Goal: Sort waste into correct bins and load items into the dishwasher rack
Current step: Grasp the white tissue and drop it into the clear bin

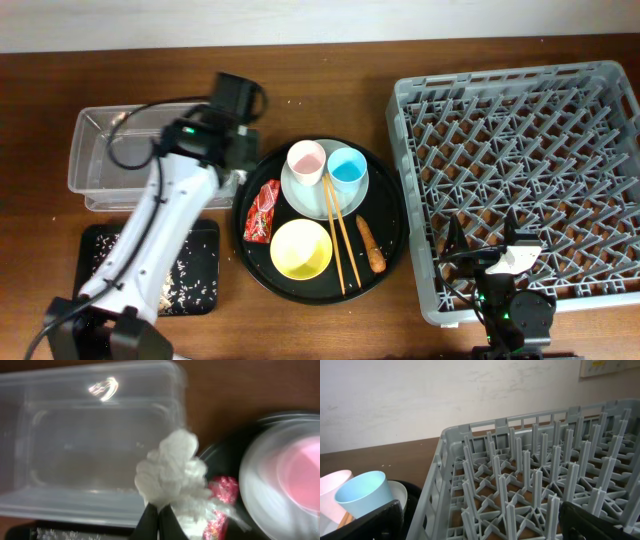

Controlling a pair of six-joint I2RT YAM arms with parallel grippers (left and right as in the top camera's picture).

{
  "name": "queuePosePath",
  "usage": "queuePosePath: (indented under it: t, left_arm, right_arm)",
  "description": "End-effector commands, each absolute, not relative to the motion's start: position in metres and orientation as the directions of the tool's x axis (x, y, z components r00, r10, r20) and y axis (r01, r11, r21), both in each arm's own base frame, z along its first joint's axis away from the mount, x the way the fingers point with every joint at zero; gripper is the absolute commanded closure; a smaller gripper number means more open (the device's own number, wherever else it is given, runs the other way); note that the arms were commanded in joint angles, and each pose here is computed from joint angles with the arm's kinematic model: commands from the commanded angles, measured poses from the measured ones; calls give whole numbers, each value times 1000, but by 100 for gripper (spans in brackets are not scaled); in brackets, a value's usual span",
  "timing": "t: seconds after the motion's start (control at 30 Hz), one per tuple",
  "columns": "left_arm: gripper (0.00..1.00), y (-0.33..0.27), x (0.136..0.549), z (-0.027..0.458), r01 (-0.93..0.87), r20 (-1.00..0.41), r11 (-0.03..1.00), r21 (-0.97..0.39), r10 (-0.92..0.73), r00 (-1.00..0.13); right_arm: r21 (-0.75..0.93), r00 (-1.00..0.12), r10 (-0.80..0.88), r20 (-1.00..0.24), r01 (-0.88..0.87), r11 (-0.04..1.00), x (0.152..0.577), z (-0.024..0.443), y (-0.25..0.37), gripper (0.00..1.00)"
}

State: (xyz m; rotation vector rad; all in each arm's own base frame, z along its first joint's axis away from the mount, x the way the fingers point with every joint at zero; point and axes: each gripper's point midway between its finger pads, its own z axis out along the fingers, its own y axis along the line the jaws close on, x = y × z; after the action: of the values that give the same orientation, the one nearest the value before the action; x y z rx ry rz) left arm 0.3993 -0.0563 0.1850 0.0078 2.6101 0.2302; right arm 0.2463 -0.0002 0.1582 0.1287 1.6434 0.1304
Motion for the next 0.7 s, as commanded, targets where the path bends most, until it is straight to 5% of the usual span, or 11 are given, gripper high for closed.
queuePosePath:
  t: [0.0,0.07,0.1,0.17,0.2,0.4,0.47,0.53,0.67]
  left_arm:
    - [100,11,425,176,-257,-539,953,158,-135,-831]
    - [99,41,437,160,-324,-536,934,149,-199,-820]
    - [86,49,438,150,-336,-519,932,134,-223,-825]
    - [13,60,439,134,-352,-482,932,92,-267,-834]
    - [5,63,439,136,-358,-487,929,88,-273,-830]
    - [16,22,447,194,-255,-582,966,-52,-237,-778]
    - [16,16,444,195,-240,-576,969,-51,-225,-786]
    - [30,5,429,184,-219,-511,975,-43,-209,-834]
    - [30,-19,411,175,-163,-443,986,-26,-158,-883]
  right_arm:
    - [166,-75,166,-983,11,986,246,156,-2,2]
    - [166,-75,166,-983,11,986,246,156,-2,2]
    - [166,-75,166,-983,11,986,246,156,-2,2]
    - [166,-75,166,-983,11,986,246,156,-2,2]
    - [166,-75,166,-983,11,986,246,156,-2,2]
    - [166,-75,166,-983,11,986,246,156,-2,1]
    - [166,-75,166,-983,11,986,246,156,-2,2]
    - [166,-75,166,-983,11,986,246,156,-2,2]
    - [166,-75,166,-983,11,986,246,156,-2,2]
